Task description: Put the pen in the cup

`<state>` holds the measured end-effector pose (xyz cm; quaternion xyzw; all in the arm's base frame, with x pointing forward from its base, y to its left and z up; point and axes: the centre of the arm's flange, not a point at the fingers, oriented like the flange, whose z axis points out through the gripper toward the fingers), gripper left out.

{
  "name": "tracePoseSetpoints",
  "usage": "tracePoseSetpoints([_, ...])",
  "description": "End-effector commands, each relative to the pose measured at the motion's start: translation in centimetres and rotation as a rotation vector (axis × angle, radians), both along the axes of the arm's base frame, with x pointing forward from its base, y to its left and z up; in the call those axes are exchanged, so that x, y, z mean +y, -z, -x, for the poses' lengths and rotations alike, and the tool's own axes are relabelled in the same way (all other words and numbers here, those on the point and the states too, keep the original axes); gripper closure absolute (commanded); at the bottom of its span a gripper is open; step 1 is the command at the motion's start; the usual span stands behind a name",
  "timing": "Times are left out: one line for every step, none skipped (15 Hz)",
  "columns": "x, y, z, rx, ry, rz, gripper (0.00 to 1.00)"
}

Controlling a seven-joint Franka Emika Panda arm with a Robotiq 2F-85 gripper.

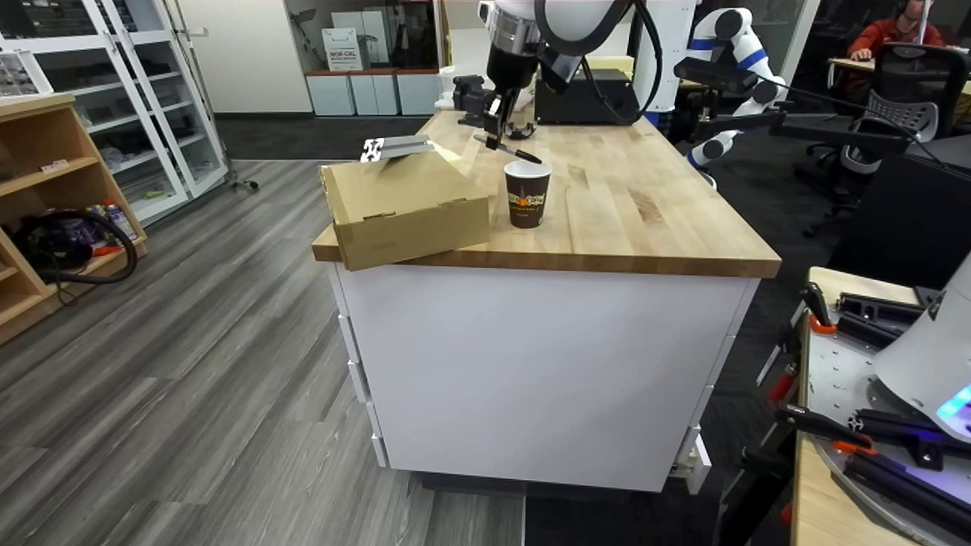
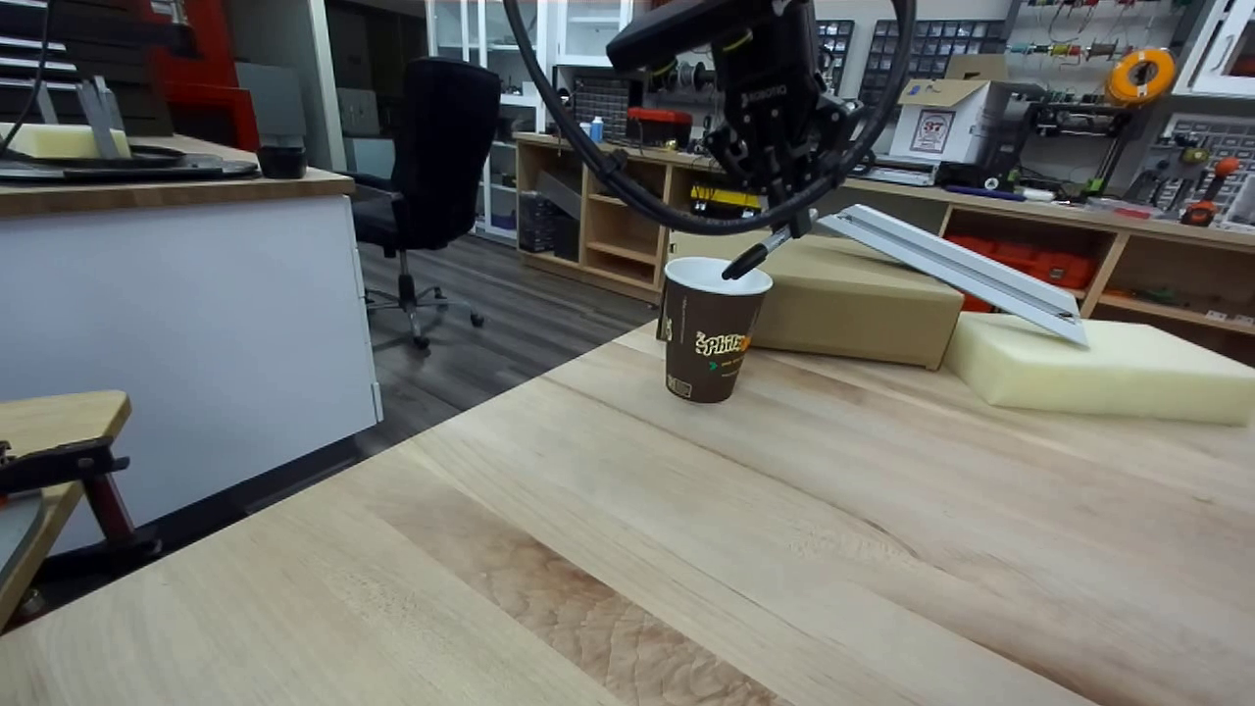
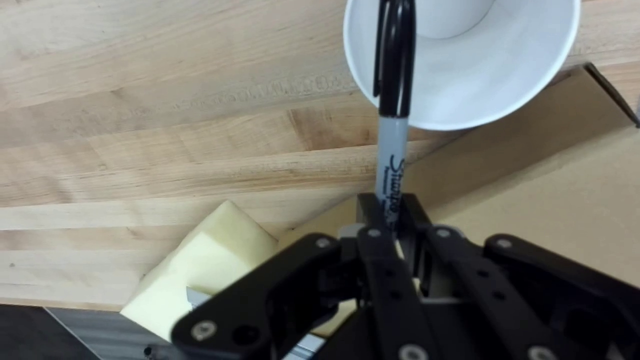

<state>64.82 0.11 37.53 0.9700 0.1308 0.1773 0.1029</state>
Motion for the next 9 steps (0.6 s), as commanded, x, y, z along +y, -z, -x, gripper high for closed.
tracePoseSetpoints([0.31, -0.48, 0.77, -0.03, 0.006, -0.018, 0.62])
tracePoseSetpoints([0.37, -0.53, 0.78, -0.033, 0.006, -0.018, 0.57])
tracePoseSetpoints([0.42, -0.6, 0.85, -0.037, 0.007, -0.019, 0.51])
tracePoseSetpoints([0.5, -0.65, 0.87, -0.04, 0.008, -0.02, 0.43])
tracePoseSetpoints([0.63, -0.73, 0.92, -0.042, 0.01, -0.017, 0.38])
tracePoseSetpoints([0.36, -0.95, 1.25, -0.042, 0.014, -0.019, 0.31])
tracePoseSetpoints([0.39, -1.05, 1.32, -0.034, 0.016, -0.017, 0.24])
tracePoseSetpoints([0.46, -1.18, 1.35, -0.023, 0.027, -0.016, 0.19])
tracePoseSetpoints([0.5, -1.24, 1.4, -0.007, 0.035, -0.014, 0.11])
